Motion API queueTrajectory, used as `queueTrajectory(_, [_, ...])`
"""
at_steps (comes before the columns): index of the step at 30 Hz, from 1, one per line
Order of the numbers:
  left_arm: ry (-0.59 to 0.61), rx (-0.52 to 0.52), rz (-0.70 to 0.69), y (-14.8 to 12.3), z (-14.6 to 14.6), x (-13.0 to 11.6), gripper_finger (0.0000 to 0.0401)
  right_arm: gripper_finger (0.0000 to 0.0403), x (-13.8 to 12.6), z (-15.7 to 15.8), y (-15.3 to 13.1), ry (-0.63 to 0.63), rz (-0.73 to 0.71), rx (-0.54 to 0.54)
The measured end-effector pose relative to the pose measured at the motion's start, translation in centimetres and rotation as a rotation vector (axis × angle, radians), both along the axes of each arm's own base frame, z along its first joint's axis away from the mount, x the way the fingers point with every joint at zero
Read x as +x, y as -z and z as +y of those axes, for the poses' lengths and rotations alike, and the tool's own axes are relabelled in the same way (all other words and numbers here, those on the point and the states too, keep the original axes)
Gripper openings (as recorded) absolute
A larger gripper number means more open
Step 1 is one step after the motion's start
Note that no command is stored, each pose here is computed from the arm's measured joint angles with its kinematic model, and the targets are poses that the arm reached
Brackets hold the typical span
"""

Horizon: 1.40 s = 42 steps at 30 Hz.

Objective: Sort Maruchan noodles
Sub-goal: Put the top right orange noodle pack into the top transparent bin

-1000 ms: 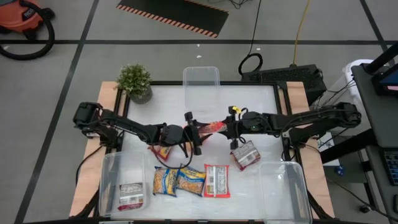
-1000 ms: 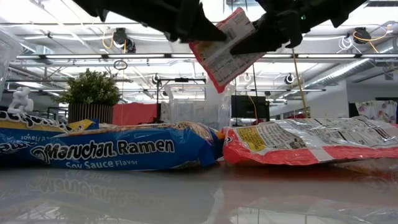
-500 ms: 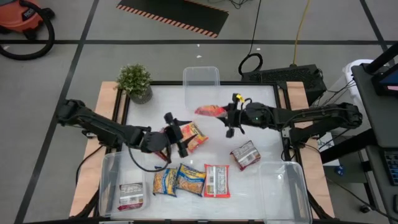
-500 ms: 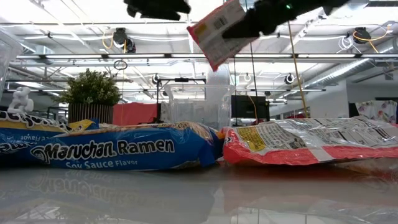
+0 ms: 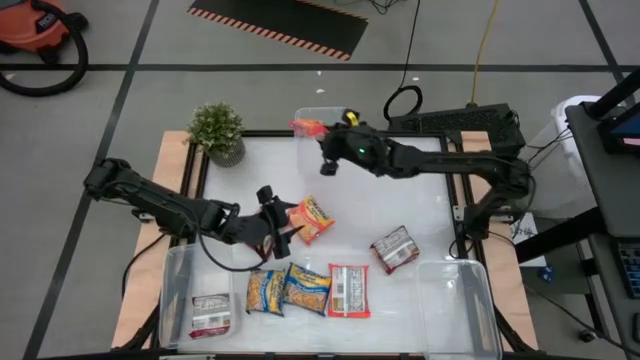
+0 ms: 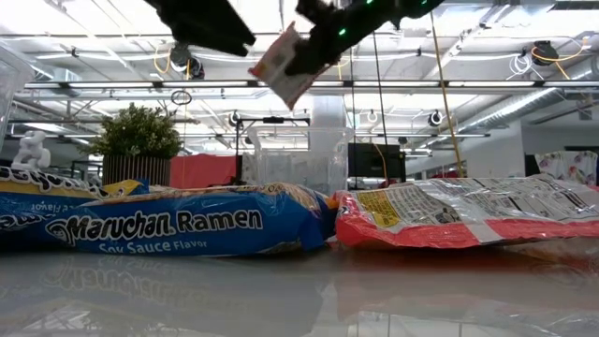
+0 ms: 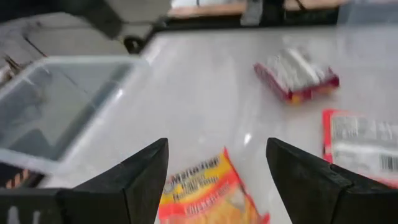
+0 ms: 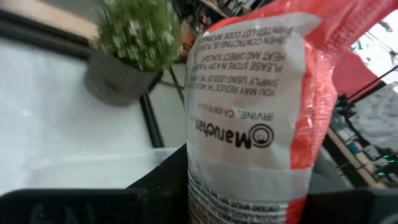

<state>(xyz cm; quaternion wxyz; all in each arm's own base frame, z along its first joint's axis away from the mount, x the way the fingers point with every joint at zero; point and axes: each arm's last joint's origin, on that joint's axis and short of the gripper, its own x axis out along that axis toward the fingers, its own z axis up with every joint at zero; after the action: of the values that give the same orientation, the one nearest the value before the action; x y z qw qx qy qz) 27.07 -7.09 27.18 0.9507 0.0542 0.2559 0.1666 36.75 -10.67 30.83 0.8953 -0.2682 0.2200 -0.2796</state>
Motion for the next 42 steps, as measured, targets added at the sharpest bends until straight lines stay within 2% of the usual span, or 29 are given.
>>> queueTrajectory(6, [-0.013,-0.019,0.071,0.7,-0.1,-0.5,0.0276,0.0126,2.1,-3.5,3.8,0.121,0.197,-0.089])
queueTrajectory(13, [-0.022,-0.030,0.081,0.8,0.0,-0.6,0.0276,0.0126,2.6,-4.3,6.9,0.177,0.407,-0.162])
queueTrajectory(18, [-0.027,-0.029,0.079,0.8,0.1,-0.6,0.0276,0.0130,2.5,-4.2,7.1,0.173,0.433,-0.157])
queueTrajectory(27, [-0.046,-0.034,0.076,0.8,0.5,-0.5,0.0276,0.0180,2.4,-4.2,7.4,0.170,0.460,-0.149])
queueTrajectory(30, [-0.050,-0.040,0.073,0.8,0.5,-0.5,0.0276,0.0191,2.2,-4.1,7.5,0.157,0.509,-0.154])
queueTrajectory(42, [-0.055,-0.046,0.070,0.8,0.5,-0.5,0.0276,0.0195,1.9,-3.8,8.1,0.155,0.554,-0.115])
